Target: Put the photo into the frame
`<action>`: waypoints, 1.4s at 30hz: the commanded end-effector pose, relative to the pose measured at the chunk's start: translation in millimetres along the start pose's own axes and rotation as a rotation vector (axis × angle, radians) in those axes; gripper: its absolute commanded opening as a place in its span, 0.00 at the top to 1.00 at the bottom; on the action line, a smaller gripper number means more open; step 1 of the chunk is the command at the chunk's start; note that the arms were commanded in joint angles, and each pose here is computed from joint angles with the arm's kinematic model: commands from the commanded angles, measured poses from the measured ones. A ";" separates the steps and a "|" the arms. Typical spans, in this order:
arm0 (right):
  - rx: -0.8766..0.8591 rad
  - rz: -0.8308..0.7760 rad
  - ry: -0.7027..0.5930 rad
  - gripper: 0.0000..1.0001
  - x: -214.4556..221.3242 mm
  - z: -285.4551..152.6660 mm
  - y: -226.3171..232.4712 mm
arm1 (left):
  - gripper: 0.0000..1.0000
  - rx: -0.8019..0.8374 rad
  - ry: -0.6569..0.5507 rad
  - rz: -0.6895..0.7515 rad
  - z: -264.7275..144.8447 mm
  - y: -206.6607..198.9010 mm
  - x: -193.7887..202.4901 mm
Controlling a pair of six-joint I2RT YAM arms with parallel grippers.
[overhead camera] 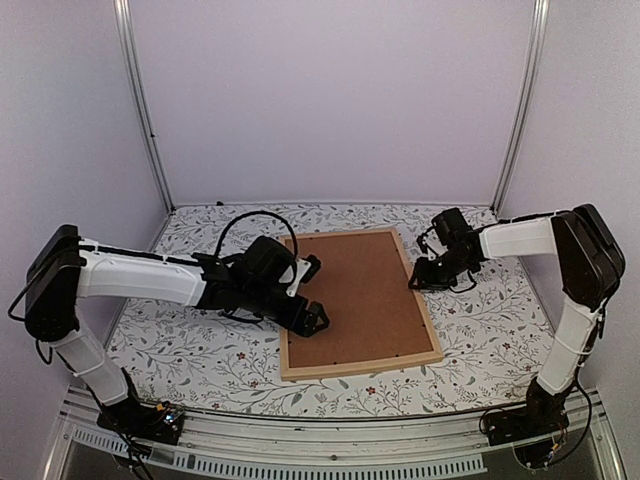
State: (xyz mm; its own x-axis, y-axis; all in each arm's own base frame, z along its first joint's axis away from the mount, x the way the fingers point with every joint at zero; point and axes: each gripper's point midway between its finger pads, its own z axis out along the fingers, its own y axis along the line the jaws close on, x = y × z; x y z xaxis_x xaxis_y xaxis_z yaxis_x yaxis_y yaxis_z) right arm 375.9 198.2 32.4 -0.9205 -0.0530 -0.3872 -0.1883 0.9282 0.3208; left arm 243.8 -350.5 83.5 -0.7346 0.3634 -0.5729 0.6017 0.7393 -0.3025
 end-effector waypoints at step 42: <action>-0.177 0.112 0.052 0.31 111.3 -66.7 5.0 | 1.00 -0.033 0.114 0.807 90.1 -142.9 17.7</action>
State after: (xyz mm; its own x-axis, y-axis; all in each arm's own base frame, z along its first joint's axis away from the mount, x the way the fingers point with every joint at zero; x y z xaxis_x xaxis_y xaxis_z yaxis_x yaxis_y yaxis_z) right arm 253.3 163.3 37.2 -0.9581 0.0026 -0.2864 -0.1285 0.8898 0.4379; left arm 166.2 -501.1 32.9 -0.0998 0.8502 -0.5170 0.9602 0.2186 0.1741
